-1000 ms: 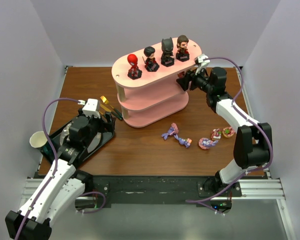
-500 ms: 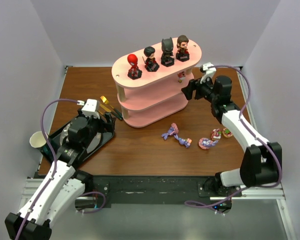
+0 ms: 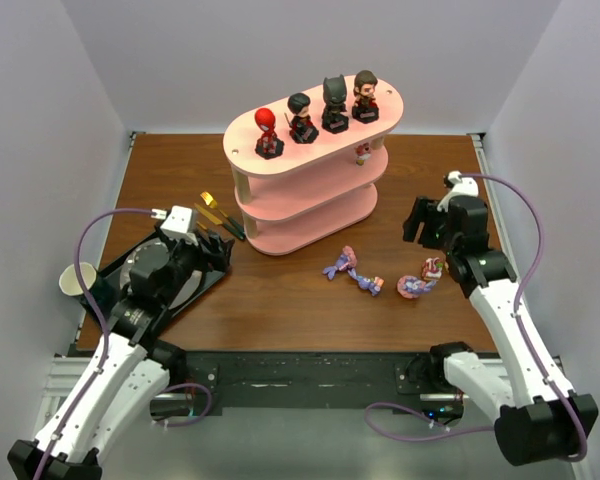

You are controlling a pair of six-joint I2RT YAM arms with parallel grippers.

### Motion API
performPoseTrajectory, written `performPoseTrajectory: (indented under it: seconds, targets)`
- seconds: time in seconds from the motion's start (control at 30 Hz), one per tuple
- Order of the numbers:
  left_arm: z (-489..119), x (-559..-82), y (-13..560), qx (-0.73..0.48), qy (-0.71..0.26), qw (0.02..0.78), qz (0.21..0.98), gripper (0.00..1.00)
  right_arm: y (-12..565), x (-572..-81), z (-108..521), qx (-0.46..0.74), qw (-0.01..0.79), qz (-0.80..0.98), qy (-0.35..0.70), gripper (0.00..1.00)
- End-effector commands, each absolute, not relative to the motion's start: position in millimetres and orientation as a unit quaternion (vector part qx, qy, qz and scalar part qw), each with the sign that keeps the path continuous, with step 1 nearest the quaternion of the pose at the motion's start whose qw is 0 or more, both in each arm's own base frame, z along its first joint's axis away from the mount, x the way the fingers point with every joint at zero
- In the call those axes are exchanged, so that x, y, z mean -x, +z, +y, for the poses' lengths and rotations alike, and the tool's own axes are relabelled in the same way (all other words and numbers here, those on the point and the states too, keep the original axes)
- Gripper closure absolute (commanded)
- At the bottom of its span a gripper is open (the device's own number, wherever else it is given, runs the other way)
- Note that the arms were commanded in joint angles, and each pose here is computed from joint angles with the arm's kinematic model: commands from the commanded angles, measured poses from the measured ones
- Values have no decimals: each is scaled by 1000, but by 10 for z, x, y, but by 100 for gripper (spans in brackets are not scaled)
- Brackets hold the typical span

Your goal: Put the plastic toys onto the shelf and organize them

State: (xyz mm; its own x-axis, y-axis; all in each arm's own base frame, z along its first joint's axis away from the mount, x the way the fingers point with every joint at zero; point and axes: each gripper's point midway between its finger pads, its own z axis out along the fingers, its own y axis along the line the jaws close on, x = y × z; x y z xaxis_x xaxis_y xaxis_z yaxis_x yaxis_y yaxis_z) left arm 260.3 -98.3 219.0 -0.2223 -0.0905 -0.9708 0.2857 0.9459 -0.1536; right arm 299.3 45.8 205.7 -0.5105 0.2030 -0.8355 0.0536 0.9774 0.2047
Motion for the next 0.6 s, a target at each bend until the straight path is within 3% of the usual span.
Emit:
performPoseTrajectory:
  seconds: [0.0,0.2,0.57]
  targets:
    - [-1027,-2567,2314,-82,-158,641,747,4,1575,-2575,83,-168,412,895,-11,27]
    - [-1075,-2517,2320,-92,-163,642,743,4,1226,-2535,-79,-219,399,889,-49,34]
    - [-1163,-2481,2286,-109,-176,634,745,4,989,-2704,-319,-249,403,877,-79,38]
